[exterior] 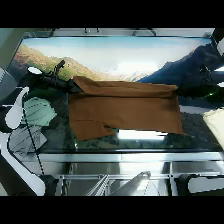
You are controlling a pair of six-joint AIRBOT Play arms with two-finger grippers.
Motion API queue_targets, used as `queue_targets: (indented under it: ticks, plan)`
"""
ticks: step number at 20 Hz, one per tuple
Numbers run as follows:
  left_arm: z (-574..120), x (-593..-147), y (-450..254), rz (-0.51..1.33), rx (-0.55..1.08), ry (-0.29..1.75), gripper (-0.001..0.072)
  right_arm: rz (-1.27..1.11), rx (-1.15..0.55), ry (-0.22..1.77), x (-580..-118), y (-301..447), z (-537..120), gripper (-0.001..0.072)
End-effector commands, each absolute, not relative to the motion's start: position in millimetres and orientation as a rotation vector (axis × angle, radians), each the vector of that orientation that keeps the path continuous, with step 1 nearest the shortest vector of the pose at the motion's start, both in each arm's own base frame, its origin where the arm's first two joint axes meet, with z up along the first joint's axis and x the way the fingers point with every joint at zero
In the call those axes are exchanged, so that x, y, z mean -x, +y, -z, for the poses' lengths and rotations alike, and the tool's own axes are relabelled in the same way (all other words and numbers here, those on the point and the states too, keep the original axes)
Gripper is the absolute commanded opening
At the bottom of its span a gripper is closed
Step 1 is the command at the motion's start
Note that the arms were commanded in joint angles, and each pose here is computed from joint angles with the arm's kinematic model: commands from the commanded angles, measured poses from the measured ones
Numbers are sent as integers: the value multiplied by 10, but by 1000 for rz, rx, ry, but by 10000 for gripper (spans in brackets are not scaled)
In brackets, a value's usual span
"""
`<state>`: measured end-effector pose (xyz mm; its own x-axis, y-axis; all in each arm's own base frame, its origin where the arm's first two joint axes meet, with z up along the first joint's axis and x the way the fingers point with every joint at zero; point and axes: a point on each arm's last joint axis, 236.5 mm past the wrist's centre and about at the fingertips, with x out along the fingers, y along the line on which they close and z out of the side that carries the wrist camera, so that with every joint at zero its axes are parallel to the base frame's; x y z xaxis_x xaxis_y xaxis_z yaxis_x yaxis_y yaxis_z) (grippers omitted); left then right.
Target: Fold the shirts.
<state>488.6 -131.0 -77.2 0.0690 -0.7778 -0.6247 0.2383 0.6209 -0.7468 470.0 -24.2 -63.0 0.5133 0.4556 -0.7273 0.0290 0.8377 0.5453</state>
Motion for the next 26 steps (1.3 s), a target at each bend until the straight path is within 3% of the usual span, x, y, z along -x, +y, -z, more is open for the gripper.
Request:
queue_targets:
  ticks: [1,12,19,20,21,22,23,26]
  plan:
    - [810,-4709,-1302,844,540,1351,22,-300,-547,1057,-4570,-164,708,18]
    - [796,-4692,-1308,840,553,1365,22,-356,-591,1115,-4424,-26,684,18]
    - [767,-4624,-1250,857,568,1386,23,-273,-679,1099,-4348,-458,674,21]
    - [762,-4618,-1224,848,583,1395,26,-273,-688,1102,-4326,-487,670,127]
    - [751,-4594,-1221,845,599,1411,253,-275,-693,1104,-4311,-494,667,427]
    - [720,-4567,-1195,849,610,1424,539,-286,-700,1114,-4283,-474,660,539]
    - [667,-4550,-1152,849,627,1438,705,-303,-709,1127,-4241,-449,649,507]
    - [411,-4469,-941,849,695,1496,701,-348,-722,1203,-3978,-483,643,490]
